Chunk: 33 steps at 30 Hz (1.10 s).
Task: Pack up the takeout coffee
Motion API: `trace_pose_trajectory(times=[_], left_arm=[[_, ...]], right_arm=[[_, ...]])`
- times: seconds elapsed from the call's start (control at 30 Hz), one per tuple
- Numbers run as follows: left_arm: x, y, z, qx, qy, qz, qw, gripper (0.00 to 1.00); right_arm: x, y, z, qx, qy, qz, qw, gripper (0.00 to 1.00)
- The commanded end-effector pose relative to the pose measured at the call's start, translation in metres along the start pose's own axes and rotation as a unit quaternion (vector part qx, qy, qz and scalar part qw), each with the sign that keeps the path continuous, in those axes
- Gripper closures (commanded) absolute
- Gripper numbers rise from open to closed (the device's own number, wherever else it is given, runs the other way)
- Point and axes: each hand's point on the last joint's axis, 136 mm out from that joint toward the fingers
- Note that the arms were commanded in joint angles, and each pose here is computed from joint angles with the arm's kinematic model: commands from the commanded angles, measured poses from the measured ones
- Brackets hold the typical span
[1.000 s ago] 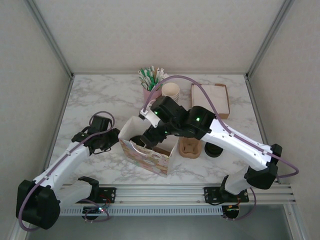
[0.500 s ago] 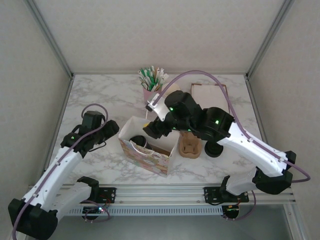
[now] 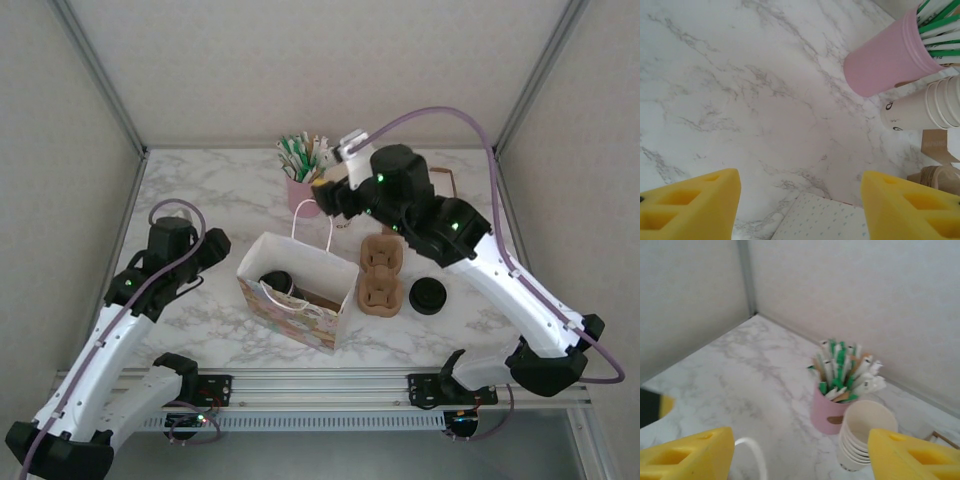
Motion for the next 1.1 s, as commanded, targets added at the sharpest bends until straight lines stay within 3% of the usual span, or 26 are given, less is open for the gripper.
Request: trace_pose_trajectory(times=[0.0, 0.27, 0.5, 0.77, 1.07], left_arm=[[0.012, -0.004, -0.018, -0.020, -0.022, -0.002, 1.000, 0.35], [0.014, -0.015, -0.023, -0.037, -0.005, 0.013, 0.999, 0.39], [0.010, -0.030, -0.019, -0.046, 0.018, 0.048, 0.998, 0.44], [0.008, -0.039, -0.012, -0.064, 0.041, 0.073, 0.994, 0.45], [0.001, -0.037, -0.007, -0.067, 0.052, 0.068, 0.994, 0.44]], right_arm=[[-0.015, -0.026, -0.019, -0.063, -0.023, 0.011, 0.998, 0.36], [-0.079, -0.075, -0.009, -0.152, 0.028, -0.009, 0.988, 0.63], [-0.135, -0.065, 0.001, -0.090, 0.099, -0.068, 0.989, 0.82], [-0.193, -0.056, 0.025, -0.019, 0.158, -0.127, 0.979, 0.76], [-0.228, -0.058, 0.051, -0.022, 0.185, -0.145, 0.972, 0.69]])
Point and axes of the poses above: each hand's point on the last joint's axis, 136 mm out from that joint toward the fingers, its own x axis back along the fingers, its own y axis along the line the jaws close on, z = x × y, and after that the axes turned 13 degrees about -x, right-handed
